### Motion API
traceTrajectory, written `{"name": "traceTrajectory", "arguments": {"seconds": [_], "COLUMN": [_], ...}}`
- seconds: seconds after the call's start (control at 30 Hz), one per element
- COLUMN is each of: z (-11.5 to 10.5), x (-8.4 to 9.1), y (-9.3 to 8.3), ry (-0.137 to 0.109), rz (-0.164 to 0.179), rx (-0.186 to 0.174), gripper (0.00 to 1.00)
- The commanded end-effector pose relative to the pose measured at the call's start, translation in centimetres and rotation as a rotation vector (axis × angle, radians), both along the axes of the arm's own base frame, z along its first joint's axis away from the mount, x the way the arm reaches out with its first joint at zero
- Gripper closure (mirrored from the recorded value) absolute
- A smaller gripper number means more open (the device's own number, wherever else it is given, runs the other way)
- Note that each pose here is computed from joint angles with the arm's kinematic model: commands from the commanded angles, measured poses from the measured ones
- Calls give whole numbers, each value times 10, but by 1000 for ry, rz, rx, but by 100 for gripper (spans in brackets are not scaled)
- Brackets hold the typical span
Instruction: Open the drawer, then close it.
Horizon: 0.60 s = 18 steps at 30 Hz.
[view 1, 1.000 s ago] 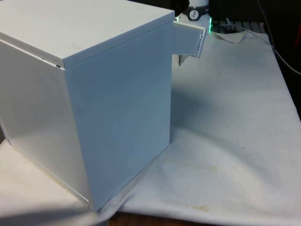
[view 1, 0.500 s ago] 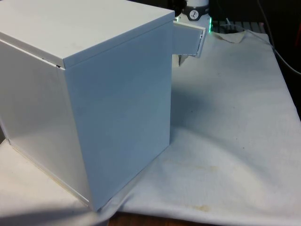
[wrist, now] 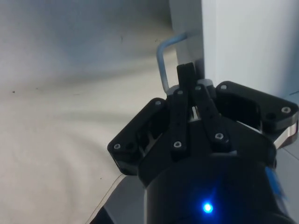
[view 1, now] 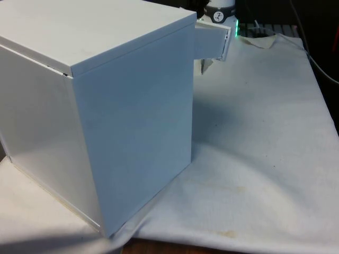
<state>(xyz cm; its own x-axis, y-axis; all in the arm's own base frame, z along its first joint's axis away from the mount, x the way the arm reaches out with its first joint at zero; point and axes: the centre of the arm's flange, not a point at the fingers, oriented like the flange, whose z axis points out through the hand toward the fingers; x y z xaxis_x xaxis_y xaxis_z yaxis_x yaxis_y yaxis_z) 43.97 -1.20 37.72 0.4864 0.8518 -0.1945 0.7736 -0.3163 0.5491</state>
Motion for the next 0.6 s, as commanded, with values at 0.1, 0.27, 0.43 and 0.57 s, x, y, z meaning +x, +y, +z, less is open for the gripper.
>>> {"name": "traceTrajectory", "arguments": {"seconds": [0.1,0.27,0.43,0.57], "z": [8,13,12,21], "x": [1,1,-1,3], "y": [-2,-3,-2,-5], "ry": [-14,-21,-15,-32], "rz": [-2,-5,-8,-11], "rx": [-16,-18,-7,-27], "gripper": [100,100,100,100]}}
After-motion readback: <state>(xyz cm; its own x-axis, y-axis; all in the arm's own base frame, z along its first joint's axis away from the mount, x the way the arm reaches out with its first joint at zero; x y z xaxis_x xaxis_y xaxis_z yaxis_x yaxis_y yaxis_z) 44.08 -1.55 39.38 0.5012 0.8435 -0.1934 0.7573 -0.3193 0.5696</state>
